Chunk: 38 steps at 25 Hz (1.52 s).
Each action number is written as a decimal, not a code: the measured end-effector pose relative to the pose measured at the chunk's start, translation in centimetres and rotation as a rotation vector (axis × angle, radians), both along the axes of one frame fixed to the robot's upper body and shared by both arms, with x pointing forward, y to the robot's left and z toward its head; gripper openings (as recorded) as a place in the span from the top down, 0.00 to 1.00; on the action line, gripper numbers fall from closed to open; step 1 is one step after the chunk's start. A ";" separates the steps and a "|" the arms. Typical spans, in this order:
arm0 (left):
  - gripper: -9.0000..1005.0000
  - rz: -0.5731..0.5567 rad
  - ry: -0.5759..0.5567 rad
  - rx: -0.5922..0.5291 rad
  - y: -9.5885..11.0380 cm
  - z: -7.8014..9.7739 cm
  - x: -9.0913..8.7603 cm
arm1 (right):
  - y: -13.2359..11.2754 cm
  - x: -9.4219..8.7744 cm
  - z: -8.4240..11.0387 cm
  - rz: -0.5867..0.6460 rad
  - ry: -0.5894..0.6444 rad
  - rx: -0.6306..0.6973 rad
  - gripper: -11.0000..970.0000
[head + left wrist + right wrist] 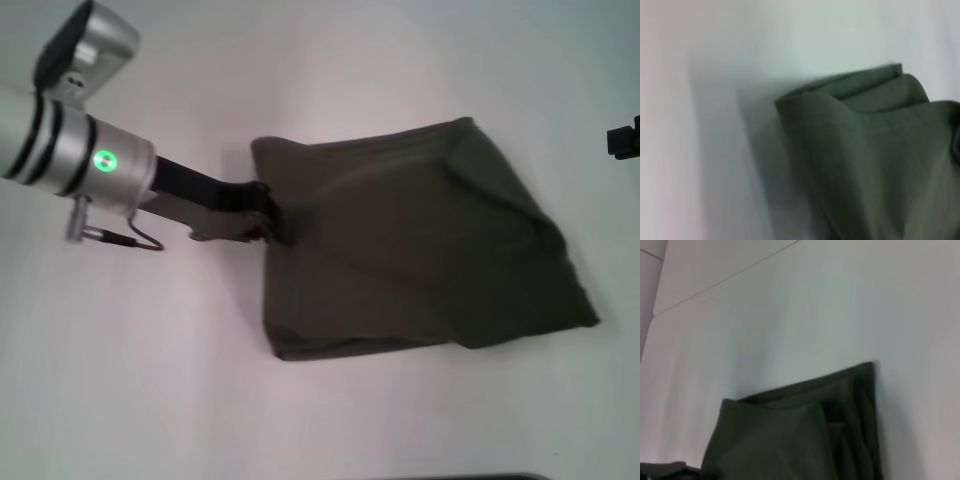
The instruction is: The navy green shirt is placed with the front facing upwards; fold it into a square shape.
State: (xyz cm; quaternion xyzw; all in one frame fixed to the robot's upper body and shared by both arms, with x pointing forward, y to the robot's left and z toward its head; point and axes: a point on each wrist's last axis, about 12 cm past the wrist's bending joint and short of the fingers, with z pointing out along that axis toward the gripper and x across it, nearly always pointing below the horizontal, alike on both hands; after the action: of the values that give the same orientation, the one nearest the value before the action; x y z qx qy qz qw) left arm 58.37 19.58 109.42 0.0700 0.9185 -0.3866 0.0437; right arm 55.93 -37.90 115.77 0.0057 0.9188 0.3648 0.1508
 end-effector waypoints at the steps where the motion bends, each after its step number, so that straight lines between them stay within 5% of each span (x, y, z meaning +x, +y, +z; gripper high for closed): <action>1: 0.93 0.009 -0.005 0.007 0.6 0.2 0.2 | 0.0 0.0 -0.1 0.000 0.002 0.002 0.83; 9: 0.93 0.061 -0.045 0.064 4.3 1.6 1.7 | 0.1 -0.1 -0.2 0.000 0.009 0.007 0.80; 19: 0.93 0.014 -0.114 0.085 4.9 2.0 2.1 | 0.3 0.1 -0.1 0.008 0.008 0.007 0.76; 28: 0.81 0.111 -0.180 0.067 8.0 3.7 2.3 | 0.6 0.2 -0.5 0.016 0.015 0.016 0.73; 33: 0.58 0.189 -0.224 -0.038 10.4 5.7 1.3 | 1.3 0.7 0.0 0.055 -0.061 0.063 0.71; 38: 0.42 0.168 -0.258 -0.145 10.6 6.7 -0.6 | 3.6 1.9 0.6 0.133 -0.203 0.197 0.69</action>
State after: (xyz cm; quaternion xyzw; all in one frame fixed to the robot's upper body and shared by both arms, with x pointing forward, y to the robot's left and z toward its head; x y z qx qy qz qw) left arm 57.72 30.17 116.08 0.0390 0.8775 -0.4349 0.1985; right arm 57.83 -34.27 116.41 -0.0774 0.8569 0.4611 0.2171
